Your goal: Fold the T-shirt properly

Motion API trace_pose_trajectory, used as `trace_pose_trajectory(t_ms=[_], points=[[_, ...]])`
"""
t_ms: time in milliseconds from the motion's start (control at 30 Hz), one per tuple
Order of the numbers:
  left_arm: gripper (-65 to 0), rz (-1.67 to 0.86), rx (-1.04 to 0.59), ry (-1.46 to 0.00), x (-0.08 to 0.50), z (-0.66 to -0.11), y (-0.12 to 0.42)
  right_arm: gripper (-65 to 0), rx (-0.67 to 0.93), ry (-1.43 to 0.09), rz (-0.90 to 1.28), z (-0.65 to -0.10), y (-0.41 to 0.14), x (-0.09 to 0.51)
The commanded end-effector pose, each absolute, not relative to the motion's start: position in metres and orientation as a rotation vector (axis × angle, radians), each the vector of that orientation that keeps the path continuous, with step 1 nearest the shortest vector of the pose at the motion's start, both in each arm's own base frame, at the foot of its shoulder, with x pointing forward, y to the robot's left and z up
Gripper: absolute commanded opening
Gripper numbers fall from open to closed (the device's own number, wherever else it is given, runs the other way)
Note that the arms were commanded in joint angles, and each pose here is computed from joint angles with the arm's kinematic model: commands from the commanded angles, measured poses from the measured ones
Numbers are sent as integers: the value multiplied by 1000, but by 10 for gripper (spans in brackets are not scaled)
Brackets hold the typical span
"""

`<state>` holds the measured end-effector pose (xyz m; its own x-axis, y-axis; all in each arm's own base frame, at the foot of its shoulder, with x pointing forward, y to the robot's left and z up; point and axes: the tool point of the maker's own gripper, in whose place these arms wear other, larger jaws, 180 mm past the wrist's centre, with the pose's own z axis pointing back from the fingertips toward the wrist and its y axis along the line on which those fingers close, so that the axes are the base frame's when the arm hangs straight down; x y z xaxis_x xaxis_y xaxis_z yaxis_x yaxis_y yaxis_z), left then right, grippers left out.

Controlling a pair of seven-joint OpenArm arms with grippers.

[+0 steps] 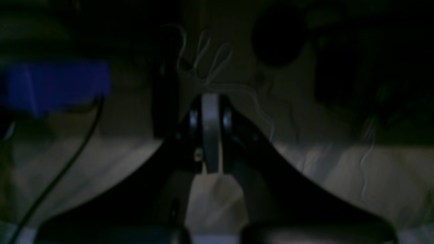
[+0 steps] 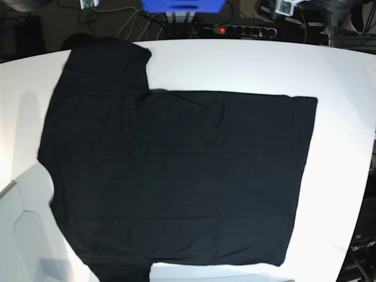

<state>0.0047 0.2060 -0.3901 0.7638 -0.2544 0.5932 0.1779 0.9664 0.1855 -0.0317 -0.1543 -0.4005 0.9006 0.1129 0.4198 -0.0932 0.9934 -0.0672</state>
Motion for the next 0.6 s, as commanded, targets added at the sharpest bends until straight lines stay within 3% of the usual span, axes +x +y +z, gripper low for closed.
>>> trace_pose_trajectory(t_ms=[0, 400, 467, 567], points=[[-650, -242, 116, -679, 7, -384, 204, -650, -53, -462, 105, -396, -158, -24], [-649, -237, 127, -878, 77, -365, 198, -650, -167, -669, 81, -382, -194, 55], [-611, -236, 130, -898, 85, -363, 198, -612, -187, -689, 77, -379, -201, 63], [-466, -194, 113, -930, 95, -360, 198, -486, -202, -713, 72, -377, -206, 71]])
